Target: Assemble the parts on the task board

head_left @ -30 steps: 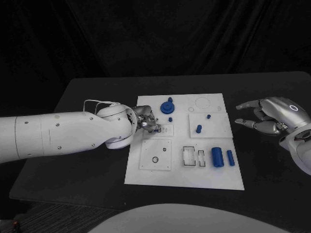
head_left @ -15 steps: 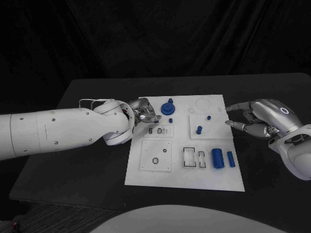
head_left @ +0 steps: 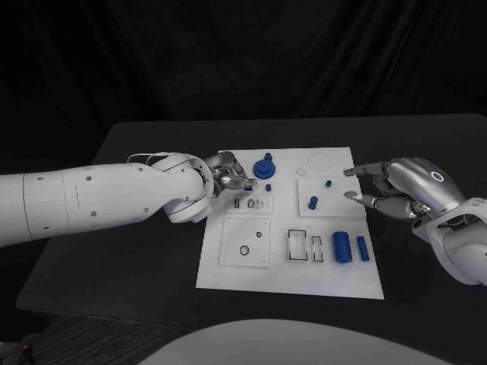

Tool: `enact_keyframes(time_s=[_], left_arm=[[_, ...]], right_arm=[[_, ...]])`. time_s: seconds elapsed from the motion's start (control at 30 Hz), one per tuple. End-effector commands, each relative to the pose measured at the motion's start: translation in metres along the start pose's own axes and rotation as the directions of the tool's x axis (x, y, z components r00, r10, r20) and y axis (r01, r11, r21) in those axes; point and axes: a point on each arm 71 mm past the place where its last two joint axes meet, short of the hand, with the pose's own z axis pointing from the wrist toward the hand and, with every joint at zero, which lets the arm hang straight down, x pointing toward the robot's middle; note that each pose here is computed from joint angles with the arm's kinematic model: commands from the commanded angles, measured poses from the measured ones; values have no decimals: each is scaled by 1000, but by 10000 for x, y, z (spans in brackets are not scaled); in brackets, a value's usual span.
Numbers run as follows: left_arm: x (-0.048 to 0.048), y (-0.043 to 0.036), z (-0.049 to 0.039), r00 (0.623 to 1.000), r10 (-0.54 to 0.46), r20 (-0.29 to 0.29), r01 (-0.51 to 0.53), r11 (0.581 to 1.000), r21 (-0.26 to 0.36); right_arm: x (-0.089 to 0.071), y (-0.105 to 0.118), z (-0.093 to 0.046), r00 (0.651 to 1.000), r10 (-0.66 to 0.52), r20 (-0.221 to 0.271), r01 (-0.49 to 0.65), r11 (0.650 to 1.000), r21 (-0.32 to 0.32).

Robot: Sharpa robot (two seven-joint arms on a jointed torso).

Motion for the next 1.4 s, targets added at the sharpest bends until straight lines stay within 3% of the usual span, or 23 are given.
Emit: enact_keyframes(time_s=[0.03, 0.67, 1.4], left_arm=[[23, -31, 6, 1000, 26, -10, -26, 999, 34], [83, -32, 10, 999, 39, -6, -39, 997, 61], [99, -56, -10, 1000, -3, -16, 4, 997, 71]], right_arm=[[-7, 17, -12, 1000, -1, 18, 1, 1000, -14], [129, 287, 66, 999, 41, -26, -44, 995, -90], [380, 877, 426, 990, 85, -108, -110, 962, -249]])
